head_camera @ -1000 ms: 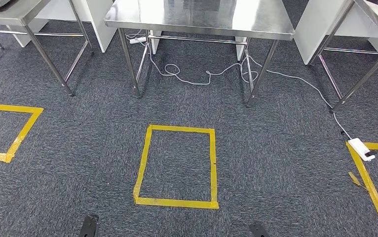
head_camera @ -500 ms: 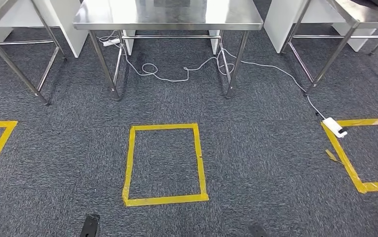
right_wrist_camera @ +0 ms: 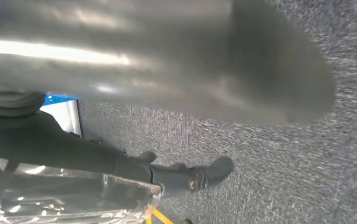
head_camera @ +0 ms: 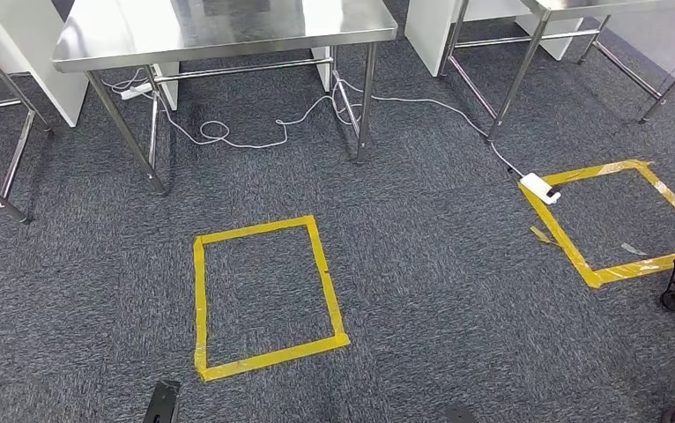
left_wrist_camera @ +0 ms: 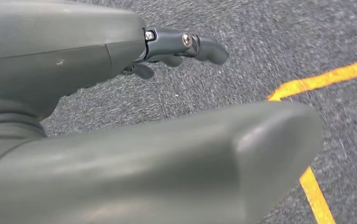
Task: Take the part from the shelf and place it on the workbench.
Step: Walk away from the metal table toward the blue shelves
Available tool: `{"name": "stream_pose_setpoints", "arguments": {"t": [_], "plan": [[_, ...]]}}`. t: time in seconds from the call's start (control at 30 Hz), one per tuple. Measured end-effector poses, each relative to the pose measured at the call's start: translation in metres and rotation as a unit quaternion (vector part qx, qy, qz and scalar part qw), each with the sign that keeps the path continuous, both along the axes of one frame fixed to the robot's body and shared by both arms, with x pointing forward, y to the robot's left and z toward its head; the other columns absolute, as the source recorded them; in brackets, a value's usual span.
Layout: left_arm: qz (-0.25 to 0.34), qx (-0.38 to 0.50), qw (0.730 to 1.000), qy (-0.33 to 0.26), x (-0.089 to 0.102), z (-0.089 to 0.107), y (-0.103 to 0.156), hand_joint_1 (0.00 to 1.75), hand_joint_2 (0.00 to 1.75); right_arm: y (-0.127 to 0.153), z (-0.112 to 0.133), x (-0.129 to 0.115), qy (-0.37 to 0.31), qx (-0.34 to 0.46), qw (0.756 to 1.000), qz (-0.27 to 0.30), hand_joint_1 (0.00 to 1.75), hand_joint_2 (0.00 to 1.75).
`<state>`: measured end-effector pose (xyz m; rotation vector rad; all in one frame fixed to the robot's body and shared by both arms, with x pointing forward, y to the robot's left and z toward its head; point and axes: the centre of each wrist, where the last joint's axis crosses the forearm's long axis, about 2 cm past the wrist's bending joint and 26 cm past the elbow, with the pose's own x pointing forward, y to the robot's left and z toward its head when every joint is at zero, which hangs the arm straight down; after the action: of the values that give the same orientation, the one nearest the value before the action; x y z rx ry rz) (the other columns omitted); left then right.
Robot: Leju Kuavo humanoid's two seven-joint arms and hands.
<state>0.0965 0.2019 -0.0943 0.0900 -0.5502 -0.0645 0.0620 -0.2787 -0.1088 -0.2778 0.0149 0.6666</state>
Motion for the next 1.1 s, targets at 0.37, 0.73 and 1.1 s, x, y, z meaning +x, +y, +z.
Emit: {"name": "stream_pose_setpoints", "arguments": {"t": [0.37, 0.73, 1.1], "plan": [[-0.005, -0.001, 1.000, 0.008, -0.002, 0.000, 0.000, 0.00, 0.00, 0.001, 0.000, -0.003, 0.005, 0.003, 1.000, 0.001, 0.00, 0.00], [-0.014, -0.002, 1.000, 0.004, 0.003, 0.000, 0.002, 0.00, 0.00, 0.003, 0.000, 0.000, 0.015, 0.005, 1.000, 0.008, 0.00, 0.00], [-0.024, 0.004, 1.000, -0.002, 0.013, 0.002, 0.004, 0.00, 0.00, 0.002, 0.000, 0.000, 0.014, 0.009, 1.000, 0.005, 0.00, 0.00]]}}
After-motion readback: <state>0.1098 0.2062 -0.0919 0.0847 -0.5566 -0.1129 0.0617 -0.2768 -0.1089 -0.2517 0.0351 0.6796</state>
